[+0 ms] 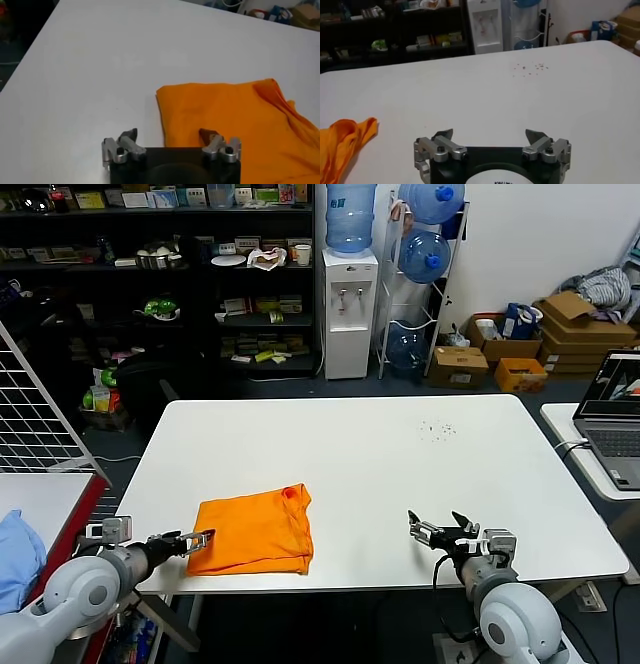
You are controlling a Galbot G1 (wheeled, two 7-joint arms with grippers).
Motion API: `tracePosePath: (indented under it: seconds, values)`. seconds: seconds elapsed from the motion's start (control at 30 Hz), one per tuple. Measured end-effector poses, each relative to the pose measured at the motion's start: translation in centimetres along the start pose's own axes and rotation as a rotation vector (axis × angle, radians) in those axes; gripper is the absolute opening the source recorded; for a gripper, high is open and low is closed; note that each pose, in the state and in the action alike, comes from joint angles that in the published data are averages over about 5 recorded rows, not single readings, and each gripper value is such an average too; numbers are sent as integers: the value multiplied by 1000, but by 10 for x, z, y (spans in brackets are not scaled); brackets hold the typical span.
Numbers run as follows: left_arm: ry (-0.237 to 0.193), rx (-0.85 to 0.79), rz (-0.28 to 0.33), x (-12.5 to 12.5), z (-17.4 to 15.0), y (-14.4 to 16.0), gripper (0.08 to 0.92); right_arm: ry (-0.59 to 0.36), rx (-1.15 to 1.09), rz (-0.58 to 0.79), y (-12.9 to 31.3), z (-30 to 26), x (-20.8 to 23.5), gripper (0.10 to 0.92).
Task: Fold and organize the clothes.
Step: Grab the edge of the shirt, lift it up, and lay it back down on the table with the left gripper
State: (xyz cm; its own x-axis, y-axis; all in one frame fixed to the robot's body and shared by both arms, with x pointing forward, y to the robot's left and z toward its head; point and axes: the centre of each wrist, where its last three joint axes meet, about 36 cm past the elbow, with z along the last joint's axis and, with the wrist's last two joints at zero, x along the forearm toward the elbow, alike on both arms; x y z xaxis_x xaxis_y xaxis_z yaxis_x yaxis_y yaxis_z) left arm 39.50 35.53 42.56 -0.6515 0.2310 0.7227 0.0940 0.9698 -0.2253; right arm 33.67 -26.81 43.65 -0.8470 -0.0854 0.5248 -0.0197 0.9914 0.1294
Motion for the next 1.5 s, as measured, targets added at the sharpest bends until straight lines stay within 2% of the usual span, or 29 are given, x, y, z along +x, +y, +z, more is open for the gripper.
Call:
tracePosePath:
  seconds: [0.67,0.8,1.23,1.5]
  values:
    - [3,1,21,-2,3,-4,200,0,-2,1,0,0,-2,921]
    - [-5,6,27,0,0,-6,108,0,-2,2,0,0,-3,921]
    - [-36,-31,17,19,-12,-12,91,-10,6,-2,-2,-1,-7,921]
    - [-59,-89,-47,43,-35,-3,91,-44,31,-11,-1,-3,-10,921]
